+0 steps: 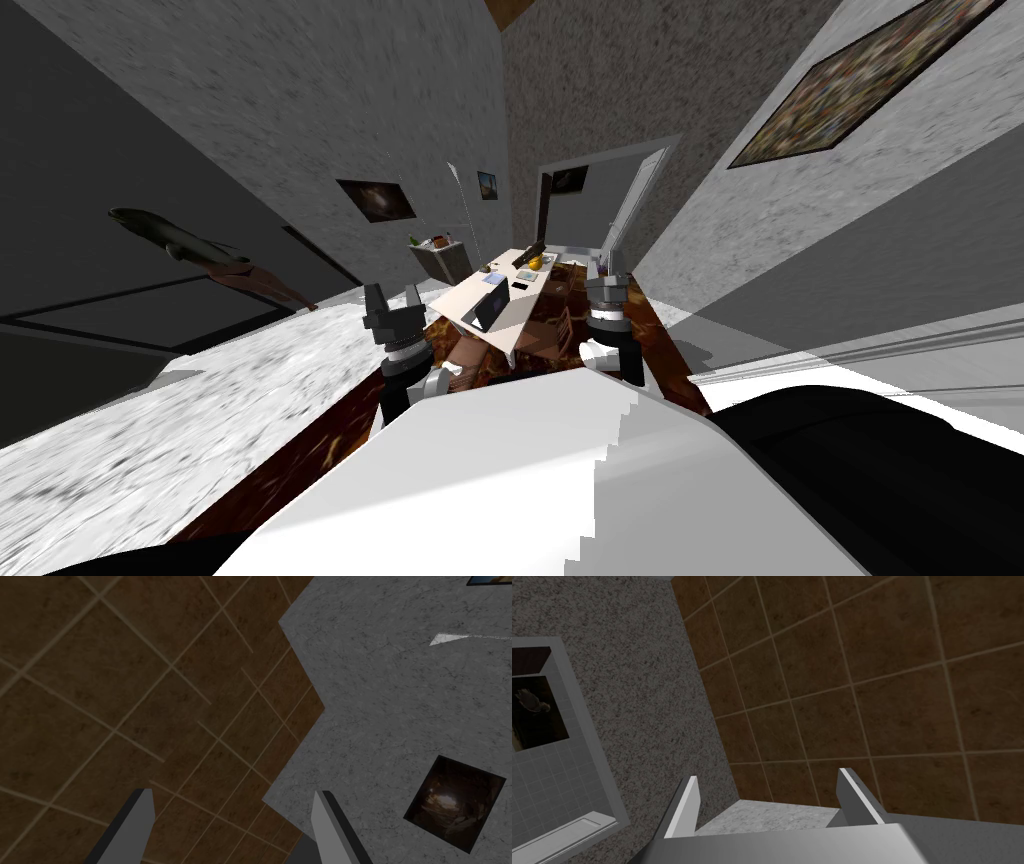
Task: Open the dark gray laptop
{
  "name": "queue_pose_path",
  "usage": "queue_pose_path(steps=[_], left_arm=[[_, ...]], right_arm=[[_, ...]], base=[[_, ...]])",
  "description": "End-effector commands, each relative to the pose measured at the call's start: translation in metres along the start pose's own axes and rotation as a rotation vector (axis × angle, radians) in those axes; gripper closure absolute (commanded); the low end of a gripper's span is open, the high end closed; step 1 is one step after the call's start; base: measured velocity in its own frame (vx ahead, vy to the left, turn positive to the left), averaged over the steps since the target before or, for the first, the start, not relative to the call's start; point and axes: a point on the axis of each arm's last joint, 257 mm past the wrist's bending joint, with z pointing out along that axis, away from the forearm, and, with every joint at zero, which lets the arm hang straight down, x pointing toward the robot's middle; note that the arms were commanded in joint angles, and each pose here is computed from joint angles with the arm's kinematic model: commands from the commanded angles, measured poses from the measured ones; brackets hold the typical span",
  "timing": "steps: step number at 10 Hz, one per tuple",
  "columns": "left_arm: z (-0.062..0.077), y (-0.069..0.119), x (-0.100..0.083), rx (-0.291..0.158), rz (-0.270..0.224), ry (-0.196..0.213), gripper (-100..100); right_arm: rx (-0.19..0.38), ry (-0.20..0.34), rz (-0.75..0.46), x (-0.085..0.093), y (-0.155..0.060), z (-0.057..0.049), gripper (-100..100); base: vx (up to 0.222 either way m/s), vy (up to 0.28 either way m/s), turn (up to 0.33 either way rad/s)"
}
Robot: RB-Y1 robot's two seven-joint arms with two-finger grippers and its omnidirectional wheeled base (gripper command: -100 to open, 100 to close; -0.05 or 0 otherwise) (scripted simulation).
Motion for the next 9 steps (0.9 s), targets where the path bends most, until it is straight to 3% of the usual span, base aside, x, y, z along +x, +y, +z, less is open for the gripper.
queue_pose_path(steps=[1,9], left_arm=[[0.0,0.0,0.0,0.0,0.0,0.0,0],[0.0001,-0.0002,0.0,0.0,0.0,0.0,0]], right_arm=[[0.0,0.0,0.0,0.0,0.0,0.0,0],[0.0,0.0,0.0,0.0,0.0002,0.0001,0]], base=[[0.0,0.0,0.0],[0.0,0.0,0.0]])
